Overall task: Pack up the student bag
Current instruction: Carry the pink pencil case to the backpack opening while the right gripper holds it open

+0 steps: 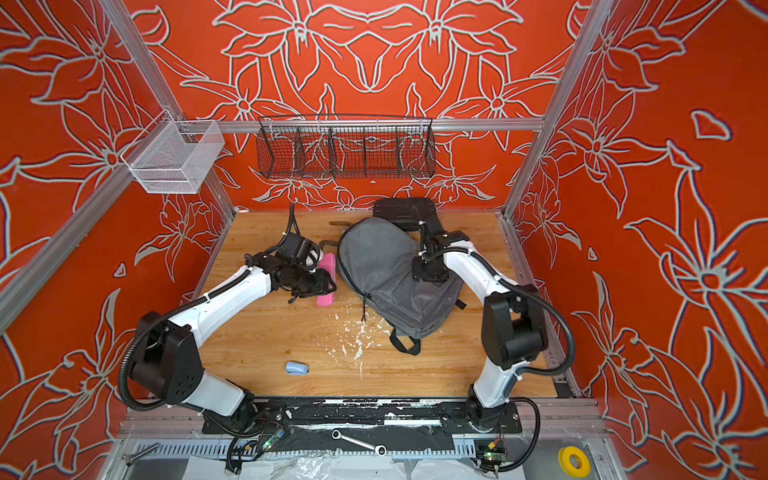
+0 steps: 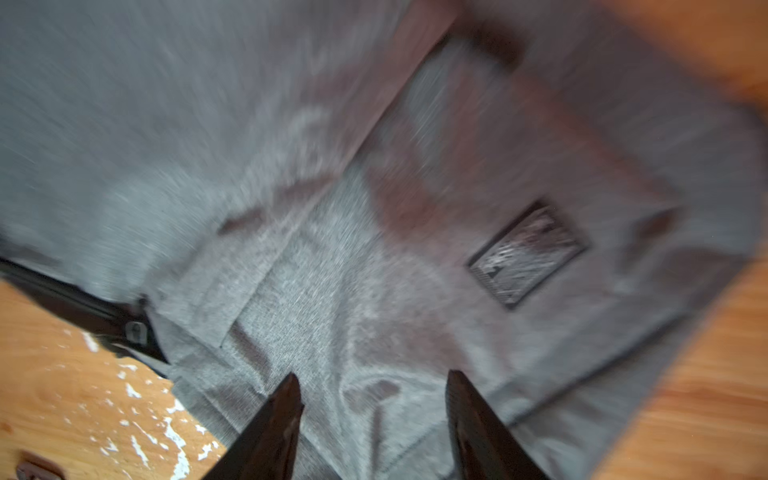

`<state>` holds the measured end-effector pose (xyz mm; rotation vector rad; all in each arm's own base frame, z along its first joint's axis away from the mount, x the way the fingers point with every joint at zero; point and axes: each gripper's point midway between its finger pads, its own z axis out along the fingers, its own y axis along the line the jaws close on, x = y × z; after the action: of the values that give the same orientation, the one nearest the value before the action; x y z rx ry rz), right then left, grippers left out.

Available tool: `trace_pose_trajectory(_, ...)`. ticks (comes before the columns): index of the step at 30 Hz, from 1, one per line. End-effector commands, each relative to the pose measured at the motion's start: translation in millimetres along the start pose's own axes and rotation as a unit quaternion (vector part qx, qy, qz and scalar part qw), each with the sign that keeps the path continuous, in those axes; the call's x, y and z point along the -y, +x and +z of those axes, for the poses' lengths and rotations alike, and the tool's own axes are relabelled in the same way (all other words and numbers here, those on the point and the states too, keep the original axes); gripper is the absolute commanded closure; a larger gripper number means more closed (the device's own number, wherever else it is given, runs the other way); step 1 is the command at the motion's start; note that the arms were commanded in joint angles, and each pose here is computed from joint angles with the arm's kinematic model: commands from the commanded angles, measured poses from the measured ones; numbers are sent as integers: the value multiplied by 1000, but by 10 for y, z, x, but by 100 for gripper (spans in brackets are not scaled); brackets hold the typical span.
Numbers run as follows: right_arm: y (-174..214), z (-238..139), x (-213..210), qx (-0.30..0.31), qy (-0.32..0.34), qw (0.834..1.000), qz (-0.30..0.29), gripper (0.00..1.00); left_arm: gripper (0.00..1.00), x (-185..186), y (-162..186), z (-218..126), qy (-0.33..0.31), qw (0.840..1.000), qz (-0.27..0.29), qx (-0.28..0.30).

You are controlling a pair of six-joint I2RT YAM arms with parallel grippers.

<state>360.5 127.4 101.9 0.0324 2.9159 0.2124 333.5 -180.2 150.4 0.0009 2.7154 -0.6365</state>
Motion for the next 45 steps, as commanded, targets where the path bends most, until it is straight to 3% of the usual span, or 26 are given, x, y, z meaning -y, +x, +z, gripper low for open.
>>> trace_pose_trajectory(1, 67, 106, -31, -21, 11, 999, 29, 43, 59, 181, -51, -73, 23, 999, 42, -6)
trace_pose_trajectory(9, -205, 426, -147, -9, 53, 998, 19, 27, 58, 378, -123, -32, 42, 997, 71, -10)
trace_pose_trajectory(12, -285, 589, -171, 3, 51, 998, 34, 22, 58, 458, -132, -10, 41, 995, 87, -12)
trace_pose_trajectory(15, -280, 797, -157, -10, 62, 997, 52, 12, 58, 530, -129, 31, 41, 994, 101, -19)
trace_pose_trajectory(23, -132, 1192, -116, -42, 76, 994, 63, 12, 58, 661, -140, 126, 38, 992, 121, -29)
trace_pose_trajectory(26, -55, 1276, -60, -70, 102, 992, 39, 20, 58, 692, -158, 152, 36, 991, 123, -31)
trace_pose_trajectory(33, 298, 1401, -78, -137, 80, 987, -23, 59, 57, 696, -190, 151, 26, 991, 130, -30)
trace_pose_trajectory(39, 639, 1226, -90, -171, 38, 981, -89, 96, 57, 700, -191, 149, 26, 990, 131, -31)
trace_pose_trajectory(40, 653, 1161, -87, -167, 36, 980, -98, 100, 57, 703, -192, 149, 26, 990, 131, -32)
trace_pose_trajectory(45, 467, 658, -186, -83, 2, 985, -151, 100, 57, 784, -148, 172, 29, 988, 147, -41)
